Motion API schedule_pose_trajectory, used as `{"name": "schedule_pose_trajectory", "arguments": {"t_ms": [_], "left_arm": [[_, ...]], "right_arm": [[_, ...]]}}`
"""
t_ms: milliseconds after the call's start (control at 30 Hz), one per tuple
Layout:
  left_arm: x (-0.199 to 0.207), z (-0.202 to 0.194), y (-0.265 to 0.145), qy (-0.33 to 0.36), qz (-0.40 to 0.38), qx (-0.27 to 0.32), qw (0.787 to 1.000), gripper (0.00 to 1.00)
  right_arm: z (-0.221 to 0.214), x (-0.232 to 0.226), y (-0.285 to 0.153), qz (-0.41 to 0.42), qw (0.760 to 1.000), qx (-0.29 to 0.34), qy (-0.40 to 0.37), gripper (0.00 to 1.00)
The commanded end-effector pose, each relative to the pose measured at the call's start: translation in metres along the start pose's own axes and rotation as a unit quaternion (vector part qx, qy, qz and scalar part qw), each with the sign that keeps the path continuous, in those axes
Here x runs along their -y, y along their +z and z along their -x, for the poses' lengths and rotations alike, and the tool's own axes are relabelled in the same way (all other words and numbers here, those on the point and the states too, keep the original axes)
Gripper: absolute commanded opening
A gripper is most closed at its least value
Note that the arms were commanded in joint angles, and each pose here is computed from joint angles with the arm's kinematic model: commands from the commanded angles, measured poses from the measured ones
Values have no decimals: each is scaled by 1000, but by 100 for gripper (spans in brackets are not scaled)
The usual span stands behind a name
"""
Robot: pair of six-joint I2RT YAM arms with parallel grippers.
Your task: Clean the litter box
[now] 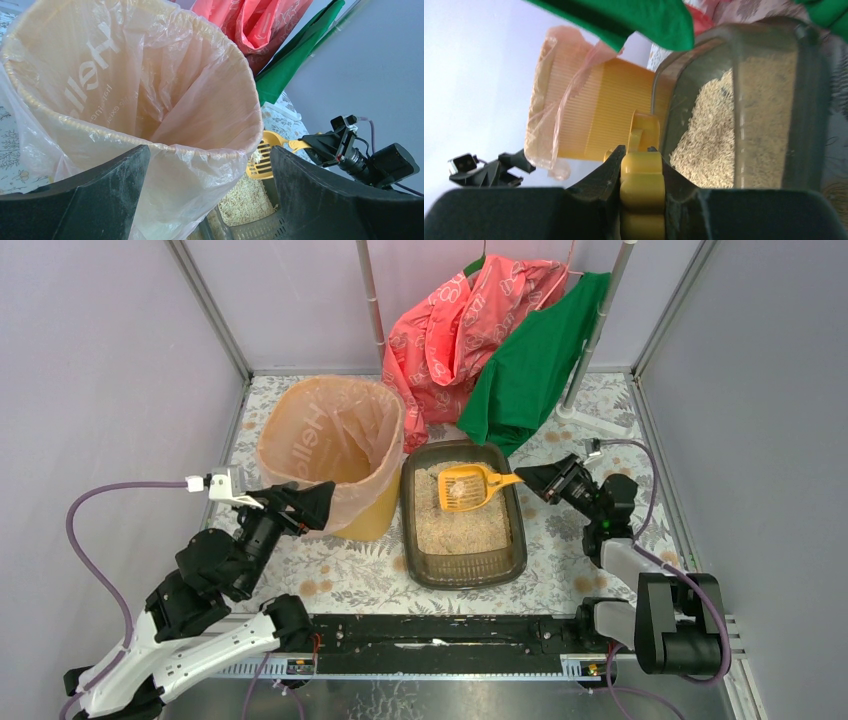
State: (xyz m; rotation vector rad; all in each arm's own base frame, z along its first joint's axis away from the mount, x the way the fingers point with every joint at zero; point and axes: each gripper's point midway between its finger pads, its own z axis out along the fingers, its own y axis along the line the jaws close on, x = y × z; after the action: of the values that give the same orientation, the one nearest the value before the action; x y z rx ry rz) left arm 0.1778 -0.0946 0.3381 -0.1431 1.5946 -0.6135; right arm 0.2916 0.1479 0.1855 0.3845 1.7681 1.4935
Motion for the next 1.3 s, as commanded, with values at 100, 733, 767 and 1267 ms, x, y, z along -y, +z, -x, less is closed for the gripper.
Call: {"name": "schedule_pose_trajectory", "arguments": {"t_ms": [100, 733, 767, 1267], "left_arm": [[2, 8, -2, -8, -7, 17, 1000, 99], [-7, 7, -8, -15, 3, 16, 1000, 99], [-8, 6, -8, -16, 3, 17, 1000, 99], [-18, 7, -17, -25, 2, 29, 999, 99]], "right_arm": [[23, -24, -7, 51, 998, 38, -1, 0], [6, -19, 4, 27, 1000, 17, -4, 0], [6, -25, 5, 37, 999, 13, -4, 0], [71, -166, 37, 111, 990, 14, -91, 0]]}}
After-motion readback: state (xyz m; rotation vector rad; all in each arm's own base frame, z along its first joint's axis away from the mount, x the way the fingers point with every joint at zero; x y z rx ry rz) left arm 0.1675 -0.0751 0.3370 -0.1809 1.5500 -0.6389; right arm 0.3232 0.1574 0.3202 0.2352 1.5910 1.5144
